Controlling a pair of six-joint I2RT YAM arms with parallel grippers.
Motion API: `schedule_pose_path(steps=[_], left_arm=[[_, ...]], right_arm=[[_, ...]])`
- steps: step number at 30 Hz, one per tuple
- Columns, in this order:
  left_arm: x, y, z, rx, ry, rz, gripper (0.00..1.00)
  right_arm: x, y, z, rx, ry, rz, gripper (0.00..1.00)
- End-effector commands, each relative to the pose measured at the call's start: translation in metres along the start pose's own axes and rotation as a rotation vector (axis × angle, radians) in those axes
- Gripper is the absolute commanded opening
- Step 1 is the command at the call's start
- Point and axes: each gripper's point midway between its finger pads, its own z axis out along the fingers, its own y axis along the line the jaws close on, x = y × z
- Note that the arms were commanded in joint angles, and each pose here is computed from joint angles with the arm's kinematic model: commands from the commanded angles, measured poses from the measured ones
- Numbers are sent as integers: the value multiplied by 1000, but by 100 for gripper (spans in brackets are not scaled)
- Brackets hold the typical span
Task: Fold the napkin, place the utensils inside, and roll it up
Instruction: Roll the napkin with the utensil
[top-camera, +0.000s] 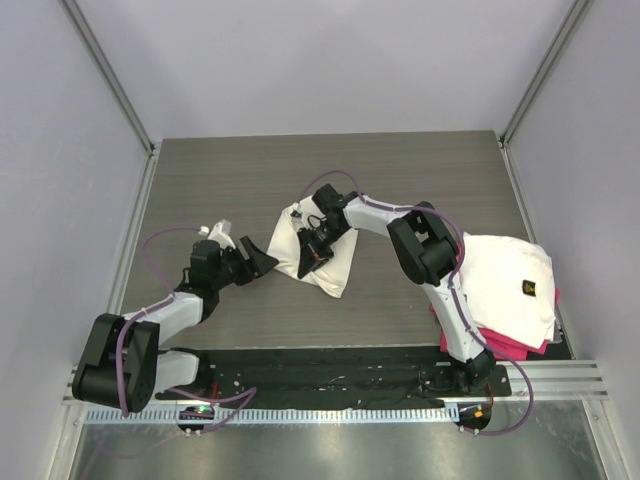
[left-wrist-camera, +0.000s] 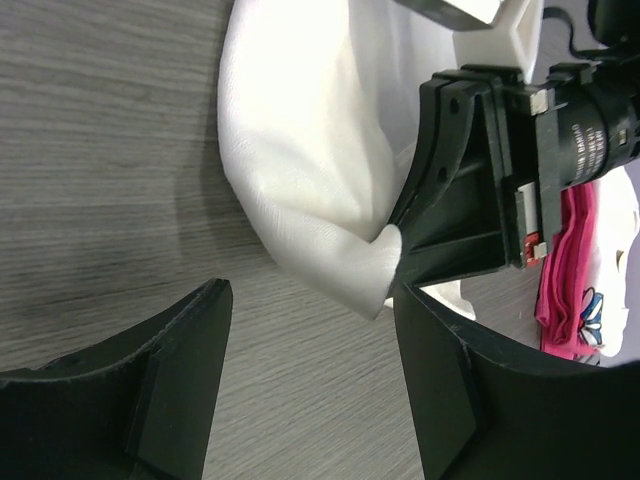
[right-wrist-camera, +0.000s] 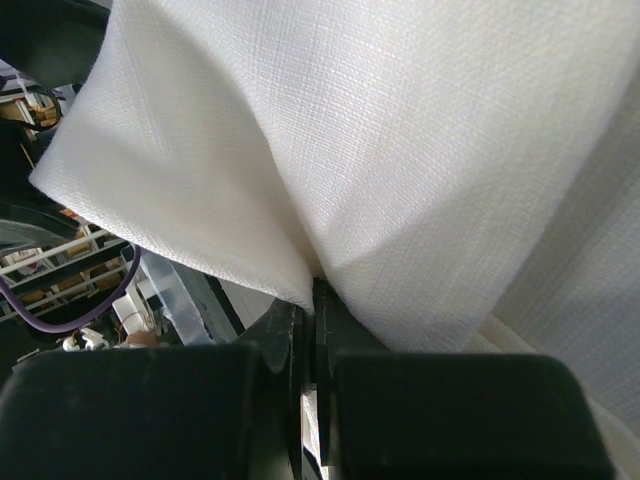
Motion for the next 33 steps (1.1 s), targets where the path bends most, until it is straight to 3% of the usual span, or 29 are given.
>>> schedule_pose_path(steps=[1, 19, 33], left_arm=[[4, 4, 3, 3, 11, 30, 69], [-12, 12, 27, -22, -35, 52, 62], [-19, 23, 42, -66, -48, 42, 52]], right_arm=[[19, -46, 14, 145, 54, 63, 1], [22, -51, 17, 147, 62, 77, 1], [23, -53, 17, 135, 67, 91, 1]])
